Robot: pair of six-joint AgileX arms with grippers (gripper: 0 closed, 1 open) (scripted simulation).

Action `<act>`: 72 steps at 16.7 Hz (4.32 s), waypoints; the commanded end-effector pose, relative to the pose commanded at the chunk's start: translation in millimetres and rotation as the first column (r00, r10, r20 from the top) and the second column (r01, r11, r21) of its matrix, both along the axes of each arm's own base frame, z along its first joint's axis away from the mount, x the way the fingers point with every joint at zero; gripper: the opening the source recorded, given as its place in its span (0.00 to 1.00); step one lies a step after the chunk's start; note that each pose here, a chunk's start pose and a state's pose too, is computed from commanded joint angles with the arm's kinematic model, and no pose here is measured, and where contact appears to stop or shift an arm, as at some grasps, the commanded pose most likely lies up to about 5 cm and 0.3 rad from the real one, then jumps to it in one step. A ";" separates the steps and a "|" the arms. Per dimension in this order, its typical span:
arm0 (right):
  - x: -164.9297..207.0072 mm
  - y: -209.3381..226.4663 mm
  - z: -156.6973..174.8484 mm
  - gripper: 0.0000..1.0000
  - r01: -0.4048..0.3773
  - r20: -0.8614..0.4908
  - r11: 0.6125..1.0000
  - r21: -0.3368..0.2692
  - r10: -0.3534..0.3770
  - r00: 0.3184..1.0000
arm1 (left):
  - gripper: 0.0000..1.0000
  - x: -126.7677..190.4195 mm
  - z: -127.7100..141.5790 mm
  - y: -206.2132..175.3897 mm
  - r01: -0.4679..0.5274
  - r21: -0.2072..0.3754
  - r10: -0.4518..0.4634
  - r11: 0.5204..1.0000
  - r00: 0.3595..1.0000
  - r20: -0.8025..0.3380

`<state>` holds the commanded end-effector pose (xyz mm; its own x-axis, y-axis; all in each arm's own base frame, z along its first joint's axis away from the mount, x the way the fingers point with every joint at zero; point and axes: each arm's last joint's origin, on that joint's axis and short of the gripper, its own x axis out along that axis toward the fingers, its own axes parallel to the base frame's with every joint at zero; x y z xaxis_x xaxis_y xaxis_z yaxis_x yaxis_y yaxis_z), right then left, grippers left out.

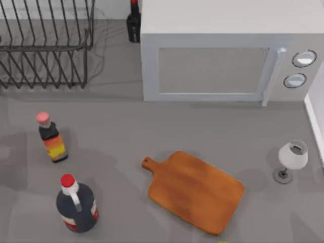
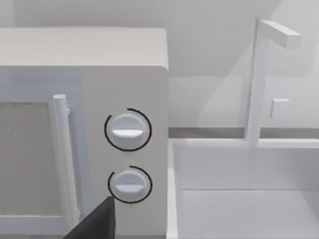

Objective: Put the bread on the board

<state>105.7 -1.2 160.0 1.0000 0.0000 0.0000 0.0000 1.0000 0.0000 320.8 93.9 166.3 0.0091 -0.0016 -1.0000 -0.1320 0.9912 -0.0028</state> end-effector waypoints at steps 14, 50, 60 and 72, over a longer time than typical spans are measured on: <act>0.0 0.0 0.0 1.00 0.000 0.000 1.000 0.000 0.000 1.000 | 0.00 0.7 51.5 -5.7 -0.072 0.028 0.071 0.997 0.997 0.036; 0.0 0.0 0.0 1.00 0.000 0.000 1.000 0.000 0.000 1.000 | 0.00 -43.2 23.5 -400.5 -0.990 -0.022 0.990 0.140 0.140 0.009; 0.0 0.0 0.0 1.00 0.000 0.000 1.000 0.000 0.000 1.000 | 0.00 -49.2 18.8 -405.9 -0.990 -0.002 0.990 0.142 0.142 0.010; 0.0 0.0 0.0 1.00 0.000 0.000 1.000 0.000 0.000 1.000 | 0.00 -49.8 -9.3 -408.1 -0.990 -0.014 0.990 0.141 0.142 -0.004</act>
